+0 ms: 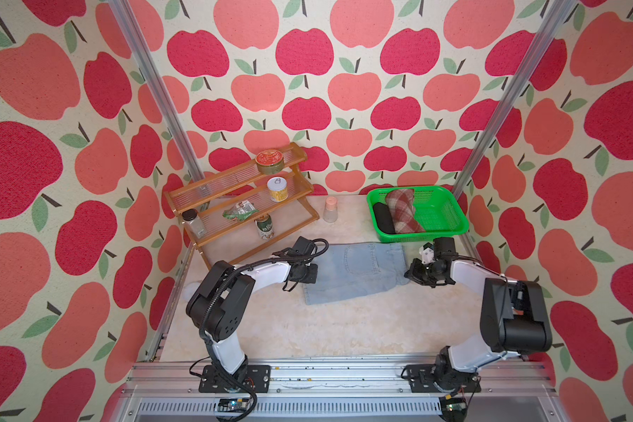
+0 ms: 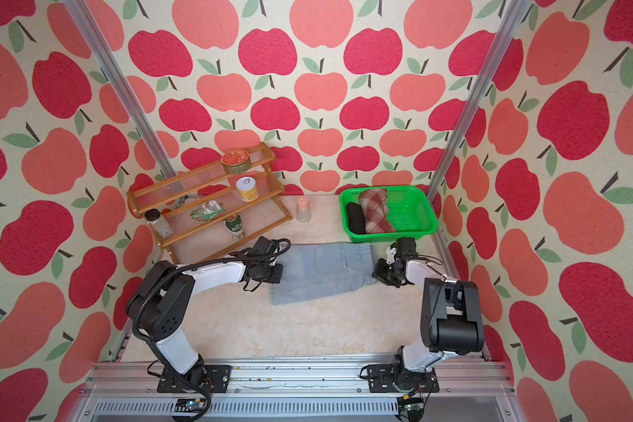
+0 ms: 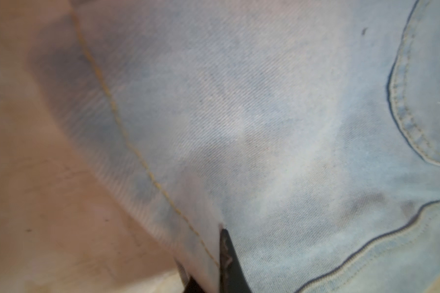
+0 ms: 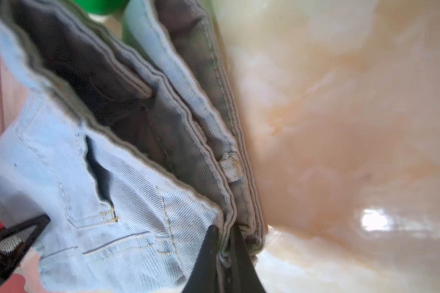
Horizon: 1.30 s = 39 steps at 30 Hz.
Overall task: Roll up the skirts
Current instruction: Adjust the skirt at the center of the board, then roll the skirt at the center of the board.
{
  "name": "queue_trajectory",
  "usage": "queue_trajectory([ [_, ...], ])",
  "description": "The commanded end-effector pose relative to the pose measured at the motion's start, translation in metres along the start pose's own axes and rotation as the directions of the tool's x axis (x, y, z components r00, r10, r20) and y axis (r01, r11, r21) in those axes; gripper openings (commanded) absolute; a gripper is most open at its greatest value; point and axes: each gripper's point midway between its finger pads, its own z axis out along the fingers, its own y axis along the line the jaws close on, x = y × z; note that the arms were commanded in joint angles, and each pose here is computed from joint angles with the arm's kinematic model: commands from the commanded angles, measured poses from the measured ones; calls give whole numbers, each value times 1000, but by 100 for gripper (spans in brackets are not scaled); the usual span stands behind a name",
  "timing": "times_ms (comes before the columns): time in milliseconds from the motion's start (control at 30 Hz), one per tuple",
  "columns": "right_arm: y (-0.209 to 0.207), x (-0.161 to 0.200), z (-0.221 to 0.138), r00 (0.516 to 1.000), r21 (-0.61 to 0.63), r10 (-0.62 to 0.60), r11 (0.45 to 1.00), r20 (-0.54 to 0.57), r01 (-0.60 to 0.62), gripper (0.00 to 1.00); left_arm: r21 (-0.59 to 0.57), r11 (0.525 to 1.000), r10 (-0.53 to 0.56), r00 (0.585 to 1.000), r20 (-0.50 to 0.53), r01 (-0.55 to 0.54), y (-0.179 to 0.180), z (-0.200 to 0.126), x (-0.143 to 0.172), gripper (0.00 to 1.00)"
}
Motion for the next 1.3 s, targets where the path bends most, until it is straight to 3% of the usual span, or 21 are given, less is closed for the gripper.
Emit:
queue_trajectory([
  [0, 14, 42, -7, 998, -53, 21, 998, -66, -24, 6, -90, 995, 34, 999, -7, -34, 22, -5, -13, 16],
  [133, 27, 79, -19, 998, -71, -2, 998, -63, -3, 6, -108, 992, 67, 998, 21, -65, 29, -9, -35, 22],
  [233, 34, 105, -21, 998, -86, -13, 996, -66, 8, 8, -94, 992, 89, 996, 28, -86, 30, -6, -48, 35],
  [300, 39, 116, -22, 997, -103, -25, 995, -73, 18, 23, -60, 994, 92, 995, 38, -90, 25, -4, -54, 62],
  [333, 40, 118, -23, 997, -109, -28, 994, -70, 21, 36, -44, 995, 96, 994, 57, -94, 23, -6, -59, 91],
  [367, 40, 117, -26, 997, -105, -33, 994, -63, 26, 47, -28, 995, 101, 991, 83, -99, 20, -10, -65, 99],
  [500, 45, 100, -44, 998, -82, -63, 995, 2, 62, 79, 12, 992, 118, 963, 242, -125, 10, -49, -94, 99],
  [600, 54, 83, -59, 996, -112, -53, 992, 67, 61, 99, 92, 987, 89, 916, 390, -135, 5, -93, -121, 99],
  [700, 56, 61, -71, 991, -170, 8, 985, 135, 15, 99, 279, 953, -47, 856, 515, -116, 5, -136, -145, 99],
  [800, 50, 40, -82, 979, -226, 96, 973, 180, -54, 99, 429, 903, -278, 779, 562, 13, 33, -164, -162, 99],
  [867, 47, 31, -85, 972, -241, 123, 968, 199, -73, 99, 504, 861, -368, 768, 525, 67, 45, -173, -165, 100],
  [967, 42, 26, -84, 970, -246, 144, 965, 196, -93, 99, 614, 789, -397, 783, 478, 25, 43, -182, -169, 99],
  [1033, 37, 23, -81, 969, -247, 162, 962, 187, -113, 99, 628, 777, -371, 788, 491, -25, 34, -185, -167, 99],
  [1100, 31, 18, -79, 965, -246, 188, 959, 181, -141, 99, 572, 819, -300, 812, 500, -49, 24, -177, -161, 99],
  [1167, 25, 13, -77, 961, -248, 213, 955, 179, -165, 99, 459, 881, -173, 829, 532, -111, 8, -167, -150, 99],
  [1267, 17, 3, -76, 953, -248, 248, 948, 177, -200, 99, 347, 892, 37, 812, 583, -289, -35, -166, -128, 100],
])
